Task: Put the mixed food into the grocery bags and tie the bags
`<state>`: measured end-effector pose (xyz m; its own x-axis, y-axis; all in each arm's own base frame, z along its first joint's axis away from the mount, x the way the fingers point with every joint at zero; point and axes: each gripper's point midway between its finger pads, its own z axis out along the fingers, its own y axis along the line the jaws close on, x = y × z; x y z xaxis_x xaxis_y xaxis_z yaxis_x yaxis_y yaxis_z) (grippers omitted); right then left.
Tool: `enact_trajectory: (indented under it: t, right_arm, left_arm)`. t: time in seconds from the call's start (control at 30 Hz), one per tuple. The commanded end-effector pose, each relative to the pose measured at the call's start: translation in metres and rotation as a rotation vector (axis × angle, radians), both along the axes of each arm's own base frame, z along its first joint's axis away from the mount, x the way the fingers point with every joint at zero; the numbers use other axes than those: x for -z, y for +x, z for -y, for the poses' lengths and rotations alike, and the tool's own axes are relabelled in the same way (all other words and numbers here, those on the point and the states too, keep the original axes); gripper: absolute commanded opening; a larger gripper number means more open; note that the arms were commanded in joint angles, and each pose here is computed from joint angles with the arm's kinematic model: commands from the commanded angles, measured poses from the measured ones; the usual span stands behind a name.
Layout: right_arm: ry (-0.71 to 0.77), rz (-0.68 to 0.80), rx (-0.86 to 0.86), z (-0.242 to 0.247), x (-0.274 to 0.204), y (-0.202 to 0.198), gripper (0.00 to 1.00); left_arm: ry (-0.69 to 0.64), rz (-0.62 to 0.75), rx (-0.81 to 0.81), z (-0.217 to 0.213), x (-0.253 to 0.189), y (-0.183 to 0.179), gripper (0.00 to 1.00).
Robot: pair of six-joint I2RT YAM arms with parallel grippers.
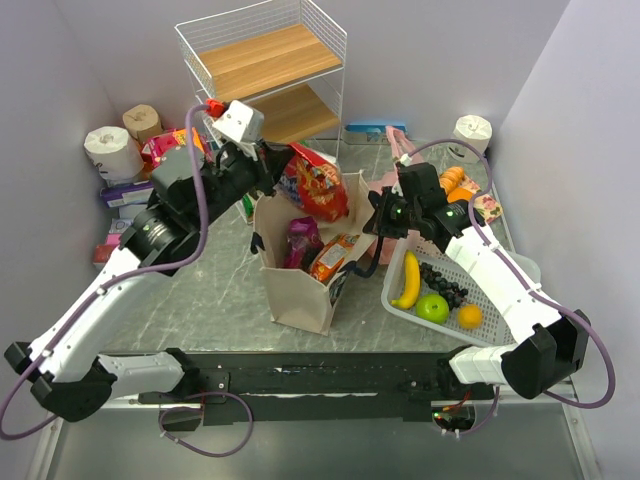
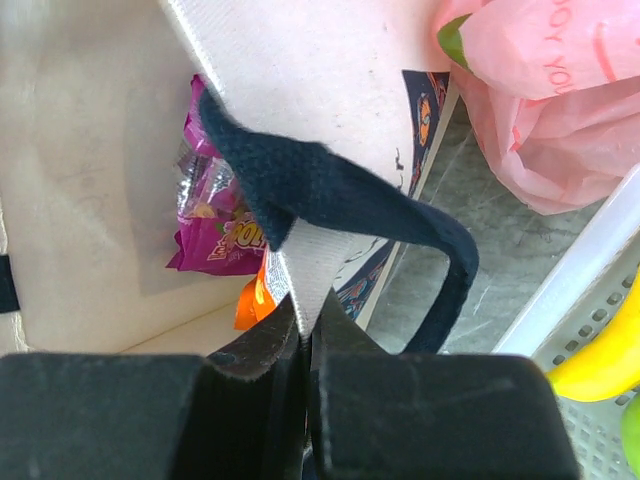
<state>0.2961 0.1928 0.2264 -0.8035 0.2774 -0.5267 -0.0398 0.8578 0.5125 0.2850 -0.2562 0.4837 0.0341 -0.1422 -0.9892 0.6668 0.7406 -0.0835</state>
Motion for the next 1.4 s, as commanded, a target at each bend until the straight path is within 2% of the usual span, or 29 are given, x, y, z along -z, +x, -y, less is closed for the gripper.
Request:
enact_trajectory:
  t: [0.0, 0.1, 0.17, 0.2, 0.23, 0.27, 0.33, 0.47, 0.6, 0.7, 0.83, 1.07, 1.1, 1.17, 1.2, 1.23, 1.3, 1.37]
  right_arm:
    - [0.057, 0.165, 0.029, 0.002, -0.044, 0.02, 0.05]
    - [0.057, 0.167, 0.026, 0.001, -0.046, 0.021, 0.06]
    - [0.056, 0.167, 0.026, 0.001, -0.045, 0.021, 0.05]
    - [0.054, 0.168, 0.026, 0.001, -0.045, 0.021, 0.06]
    - [0.051, 0.166, 0.028, 0.002, -0.045, 0.021, 0.06]
    - [0.049, 0.166, 0.031, 0.003, -0.045, 0.02, 0.05]
    - [0.045, 0.167, 0.035, 0.004, -0.044, 0.021, 0.06]
    - [0.046, 0.167, 0.038, 0.004, -0.043, 0.02, 0.06]
    - [0.042, 0.167, 0.037, 0.005, -0.043, 0.019, 0.06]
    - [0.038, 0.167, 0.034, 0.005, -0.043, 0.019, 0.06]
    - [0.038, 0.165, 0.036, 0.007, -0.041, 0.018, 0.06]
    - [0.03, 0.185, 0.019, 0.005, -0.046, 0.017, 0.04]
    - [0.026, 0.194, 0.009, 0.005, -0.047, 0.016, 0.03]
    - [0.024, 0.217, -0.026, -0.003, -0.053, 0.013, 0.0]
    - [0.014, 0.234, -0.05, -0.006, -0.056, 0.012, 0.0]
    - [0.005, 0.252, -0.065, -0.011, -0.059, 0.011, 0.0]
    - [0.002, 0.301, -0.133, -0.03, -0.073, 0.001, 0.0]
    - [0.033, 0.357, -0.186, -0.051, -0.094, -0.009, 0.0]
  left_arm:
    - [-0.193, 0.108, 0.101, -0.01, -0.069, -0.041, 0.01]
    - [-0.117, 0.022, 0.104, -0.001, -0.03, -0.032, 0.01]
    - [-0.019, -0.073, 0.124, 0.011, 0.011, -0.025, 0.02]
    - [0.018, -0.118, 0.156, 0.02, 0.028, -0.024, 0.08]
    - [0.03, -0.151, 0.164, 0.023, 0.035, -0.023, 0.44]
    - [0.041, -0.183, 0.159, 0.024, 0.042, -0.022, 0.68]
    - [0.049, -0.22, 0.092, 0.016, 0.052, -0.014, 0.96]
    - [0.042, -0.253, -0.12, -0.021, 0.053, 0.012, 0.96]
    - [0.055, -0.448, -0.307, -0.06, 0.09, 0.043, 0.96]
    - [0.084, -0.608, -0.417, -0.089, 0.126, 0.049, 0.96]
    - [0.082, -0.724, -0.376, -0.092, 0.155, 0.038, 0.96]
    - [0.068, -0.921, -0.215, -0.068, 0.213, 0.018, 0.98]
    - [0.053, -0.983, -0.165, -0.058, 0.229, 0.01, 0.89]
    - [0.006, -0.989, -0.089, -0.043, 0.233, 0.01, 0.64]
    - [-0.009, -1.005, -0.048, -0.038, 0.238, 0.005, 0.22]
    - [-0.022, -0.989, -0.04, -0.037, 0.235, 0.006, 0.01]
    - [-0.02, -0.892, -0.068, -0.044, 0.21, 0.012, 0.01]
    - [-0.013, -0.791, -0.198, -0.067, 0.186, 0.026, 0.01]
